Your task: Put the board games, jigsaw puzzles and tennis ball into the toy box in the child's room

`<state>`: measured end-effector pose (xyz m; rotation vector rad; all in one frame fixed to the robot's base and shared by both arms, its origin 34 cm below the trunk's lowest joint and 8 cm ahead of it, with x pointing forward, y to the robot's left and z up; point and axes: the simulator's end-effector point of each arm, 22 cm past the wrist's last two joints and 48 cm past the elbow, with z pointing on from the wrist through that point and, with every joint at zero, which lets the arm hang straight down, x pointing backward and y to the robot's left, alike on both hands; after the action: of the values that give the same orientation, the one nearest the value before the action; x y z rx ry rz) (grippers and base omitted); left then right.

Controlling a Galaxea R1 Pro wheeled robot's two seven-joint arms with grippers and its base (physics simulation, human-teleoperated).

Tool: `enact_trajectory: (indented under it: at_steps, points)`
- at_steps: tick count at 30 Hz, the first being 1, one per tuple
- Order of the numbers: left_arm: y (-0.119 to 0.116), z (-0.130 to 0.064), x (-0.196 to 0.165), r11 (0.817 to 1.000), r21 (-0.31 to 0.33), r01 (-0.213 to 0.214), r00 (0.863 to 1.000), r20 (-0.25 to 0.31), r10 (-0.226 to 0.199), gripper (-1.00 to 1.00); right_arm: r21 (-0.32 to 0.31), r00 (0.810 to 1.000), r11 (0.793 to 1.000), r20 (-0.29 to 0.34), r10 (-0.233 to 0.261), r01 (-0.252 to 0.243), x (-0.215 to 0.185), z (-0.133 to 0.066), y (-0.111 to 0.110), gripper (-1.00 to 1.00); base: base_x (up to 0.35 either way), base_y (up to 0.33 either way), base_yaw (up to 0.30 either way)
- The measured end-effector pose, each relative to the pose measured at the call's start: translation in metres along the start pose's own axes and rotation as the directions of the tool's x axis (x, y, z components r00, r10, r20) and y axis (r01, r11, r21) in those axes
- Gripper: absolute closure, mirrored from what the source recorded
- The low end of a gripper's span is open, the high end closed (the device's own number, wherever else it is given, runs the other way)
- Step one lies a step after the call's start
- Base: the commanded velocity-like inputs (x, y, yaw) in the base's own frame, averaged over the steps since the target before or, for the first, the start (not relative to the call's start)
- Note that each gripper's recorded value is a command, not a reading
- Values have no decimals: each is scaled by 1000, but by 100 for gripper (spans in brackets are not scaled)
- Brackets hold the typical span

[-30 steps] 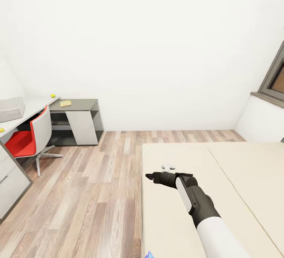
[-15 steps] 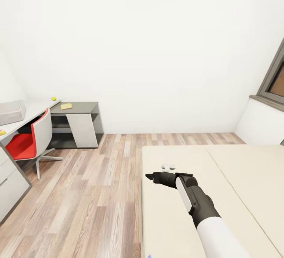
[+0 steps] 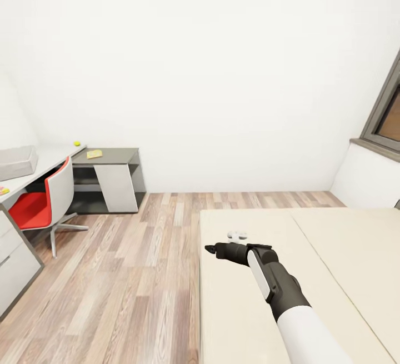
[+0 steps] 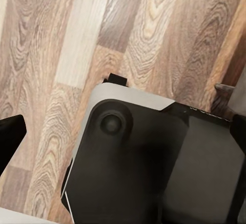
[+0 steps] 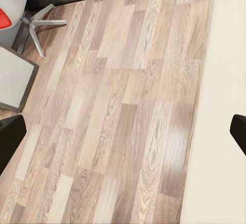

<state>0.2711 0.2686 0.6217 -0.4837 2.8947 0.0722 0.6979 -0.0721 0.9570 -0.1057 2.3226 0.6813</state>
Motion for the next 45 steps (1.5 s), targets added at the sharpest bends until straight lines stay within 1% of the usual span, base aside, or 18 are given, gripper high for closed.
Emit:
enact_trajectory:
  at_steps: [32, 40, 45]
  points:
    - [-6, -5, -20, 1000, 17, 4, 999, 49, -5, -100, -11, 999, 1000, 47, -22, 23, -22, -19, 13, -100, 0, 0, 0]
    - [-11, -6, -14, 1000, 23, 5, 999, 40, -6, -100, -8, 998, 1000, 51, -24, 25, -24, -21, 13, -100, 0, 0, 0]
    - [-7, -6, -13, 1000, 19, 3, 999, 43, -4, -100, -8, 998, 1000, 51, -23, 24, -25, -21, 13, -100, 0, 0, 0]
